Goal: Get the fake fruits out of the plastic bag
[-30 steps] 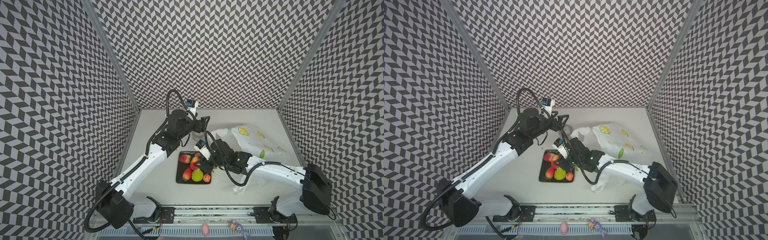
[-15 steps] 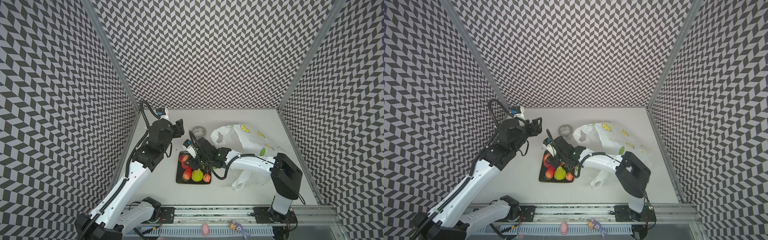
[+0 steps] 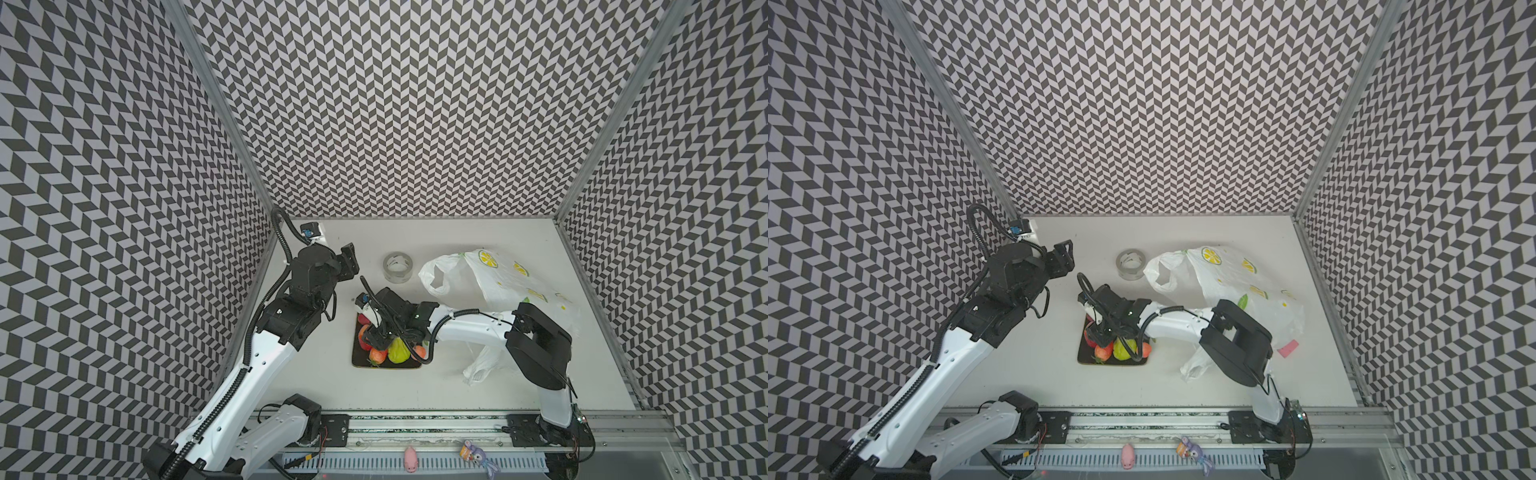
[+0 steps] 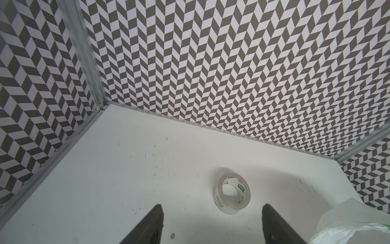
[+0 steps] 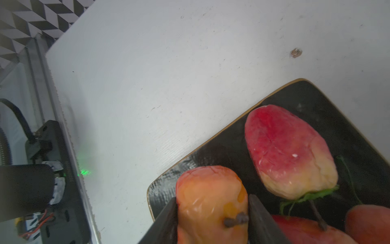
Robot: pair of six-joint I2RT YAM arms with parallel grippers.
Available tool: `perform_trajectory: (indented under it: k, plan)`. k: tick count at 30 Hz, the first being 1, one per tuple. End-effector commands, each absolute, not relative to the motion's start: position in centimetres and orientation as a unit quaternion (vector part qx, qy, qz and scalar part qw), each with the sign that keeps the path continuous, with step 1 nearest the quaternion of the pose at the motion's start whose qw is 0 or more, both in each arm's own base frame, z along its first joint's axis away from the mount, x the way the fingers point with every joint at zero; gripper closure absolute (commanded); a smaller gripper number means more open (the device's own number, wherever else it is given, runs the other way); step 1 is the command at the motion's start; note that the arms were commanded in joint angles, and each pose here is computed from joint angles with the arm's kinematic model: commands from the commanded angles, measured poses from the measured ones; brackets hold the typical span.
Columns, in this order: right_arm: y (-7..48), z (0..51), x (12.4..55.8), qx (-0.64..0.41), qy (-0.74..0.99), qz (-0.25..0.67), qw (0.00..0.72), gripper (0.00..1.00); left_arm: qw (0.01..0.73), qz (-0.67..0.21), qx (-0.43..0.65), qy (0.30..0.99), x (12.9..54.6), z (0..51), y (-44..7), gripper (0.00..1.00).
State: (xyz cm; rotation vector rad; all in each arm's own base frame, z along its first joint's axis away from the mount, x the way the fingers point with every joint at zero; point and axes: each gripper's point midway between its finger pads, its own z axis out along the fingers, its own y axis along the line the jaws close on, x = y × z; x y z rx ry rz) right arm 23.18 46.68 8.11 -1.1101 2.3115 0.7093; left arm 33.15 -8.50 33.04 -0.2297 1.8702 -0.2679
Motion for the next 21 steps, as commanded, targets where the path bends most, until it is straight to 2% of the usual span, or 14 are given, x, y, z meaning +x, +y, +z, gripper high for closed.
perform_trajectory:
  k: [1, 9, 17, 21]
  plan:
    - [47.1, 9.8, 24.3, -0.396, 0.838, 0.256, 0.273, 0.40, 0.579, -0.104, -0.116, 0.800, 32.8, 32.7, -7.5, 0.26]
    - [46.7, 14.5, 23.9, -0.398, 0.817, 0.283, 0.307, 0.31, 0.583, -0.105, -0.121, 0.797, 33.0, 33.1, -7.4, 0.26]
    - [43.2, 25.9, 20.2, -0.420, 0.749, 0.354, 0.371, 0.31, 0.602, -0.145, -0.045, 0.784, 34.2, 34.9, -9.7, 0.26]
    - [38.8, 31.7, 19.3, -0.364, 0.754, 0.363, 0.408, 0.31, 0.604, -0.204, 0.045, 0.769, 34.3, 35.6, -13.1, 0.26]
